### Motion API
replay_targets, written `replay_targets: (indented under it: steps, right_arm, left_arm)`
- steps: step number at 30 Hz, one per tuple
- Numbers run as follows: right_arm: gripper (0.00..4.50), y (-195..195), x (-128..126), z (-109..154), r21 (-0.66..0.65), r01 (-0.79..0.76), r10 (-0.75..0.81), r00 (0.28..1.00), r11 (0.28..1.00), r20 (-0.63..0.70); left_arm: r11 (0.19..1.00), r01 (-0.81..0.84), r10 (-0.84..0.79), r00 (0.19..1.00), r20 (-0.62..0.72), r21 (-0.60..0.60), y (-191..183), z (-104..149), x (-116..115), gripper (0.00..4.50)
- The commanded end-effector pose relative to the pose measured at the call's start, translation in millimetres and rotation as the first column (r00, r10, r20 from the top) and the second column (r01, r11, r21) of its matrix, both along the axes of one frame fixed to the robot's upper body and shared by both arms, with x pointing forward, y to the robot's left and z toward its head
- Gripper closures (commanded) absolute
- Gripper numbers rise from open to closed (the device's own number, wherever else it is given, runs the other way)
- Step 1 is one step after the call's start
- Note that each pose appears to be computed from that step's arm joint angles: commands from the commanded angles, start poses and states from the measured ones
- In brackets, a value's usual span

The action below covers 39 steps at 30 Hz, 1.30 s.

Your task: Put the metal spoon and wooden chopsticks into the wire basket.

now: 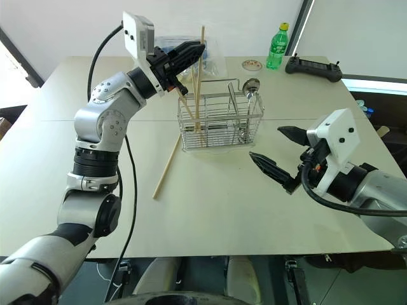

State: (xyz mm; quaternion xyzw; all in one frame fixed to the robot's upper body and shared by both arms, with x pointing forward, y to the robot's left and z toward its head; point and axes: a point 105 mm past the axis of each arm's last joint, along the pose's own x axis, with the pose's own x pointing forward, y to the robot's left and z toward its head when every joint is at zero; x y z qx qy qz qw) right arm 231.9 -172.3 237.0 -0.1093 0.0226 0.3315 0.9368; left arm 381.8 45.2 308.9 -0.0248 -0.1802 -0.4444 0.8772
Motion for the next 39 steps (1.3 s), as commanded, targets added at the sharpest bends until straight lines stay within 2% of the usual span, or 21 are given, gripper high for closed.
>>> replay_targets:
  steps: [1,4,5,8,10,12,14,16,17,19,20,23,26,29,33,39]
  right_arm:
    - [0.00,1,1,12,-0.004,-0.011,0.011,0.999,1.000,0.050]
    - [0.00,0,5,13,0.000,-0.010,0.010,0.999,1.000,0.053]
    - [0.00,0,5,13,0.001,-0.010,0.010,0.999,1.000,0.053]
    - [0.00,1,6,13,0.003,-0.013,0.013,0.999,1.000,0.051]
    - [0.00,1,7,12,0.007,-0.013,0.012,0.999,1.000,0.049]
    - [0.00,1,7,11,0.011,-0.012,0.011,0.999,1.000,0.046]
    - [0.00,1,7,9,0.013,-0.013,0.013,0.999,1.000,0.042]
    - [0.00,1,7,9,0.015,-0.015,0.014,0.999,1.000,0.039]
    - [0.00,1,8,8,0.016,-0.015,0.015,0.999,1.000,0.039]
    - [0.00,2,8,8,0.020,-0.016,0.015,0.999,1.000,0.038]
    - [0.00,2,8,7,0.022,-0.017,0.016,0.999,1.000,0.037]
    - [0.00,3,9,6,0.028,-0.019,0.018,0.999,0.999,0.035]
    - [0.00,5,8,5,0.030,-0.026,0.025,0.999,0.999,0.029]
    - [0.00,5,8,4,0.030,-0.028,0.027,0.999,0.999,0.027]
    - [0.00,8,9,2,0.036,-0.025,0.024,0.999,0.999,0.028]
    - [0.00,12,10,-1,0.053,-0.022,0.020,0.999,0.998,0.034]
  left_arm:
    - [0.999,0.008,-0.007,0.999,0.044,-0.035,4,18,-9,1.93]
    - [0.999,0.011,-0.010,0.999,0.043,-0.044,8,24,-12,0.38]
    - [0.999,0.009,-0.007,0.999,0.041,-0.050,10,28,-11,0.03]
    - [0.996,-0.012,0.015,0.999,0.039,-0.091,27,50,-9,0.03]
    - [0.986,-0.065,0.070,0.997,0.034,-0.151,52,75,-1,0.03]
    - [0.957,-0.170,0.167,0.985,-0.031,-0.234,85,96,16,0.03]
    - [0.916,-0.298,0.273,0.954,-0.127,-0.269,116,103,35,0.03]
    - [0.881,-0.403,0.361,0.911,-0.200,-0.247,136,99,48,0.03]
    - [0.833,-0.538,0.496,0.830,-0.253,-0.129,150,79,63,0.03]
    - [0.730,-0.682,0.667,0.693,-0.274,0.052,171,51,77,0.03]
    - [0.691,-0.713,0.705,0.627,-0.331,0.121,178,30,82,0.03]
    - [0.673,-0.683,0.726,0.538,-0.429,0.283,175,-18,88,0.03]
    - [0.682,-0.589,0.727,0.486,-0.485,0.433,161,-59,84,0.03]
    - [0.710,-0.484,0.704,0.481,-0.522,0.512,144,-82,74,0.03]
    - [0.724,-0.355,0.684,0.477,-0.552,0.591,128,-103,55,0.03]
    - [0.722,-0.251,0.672,0.479,-0.565,0.645,115,-115,38,0.03]
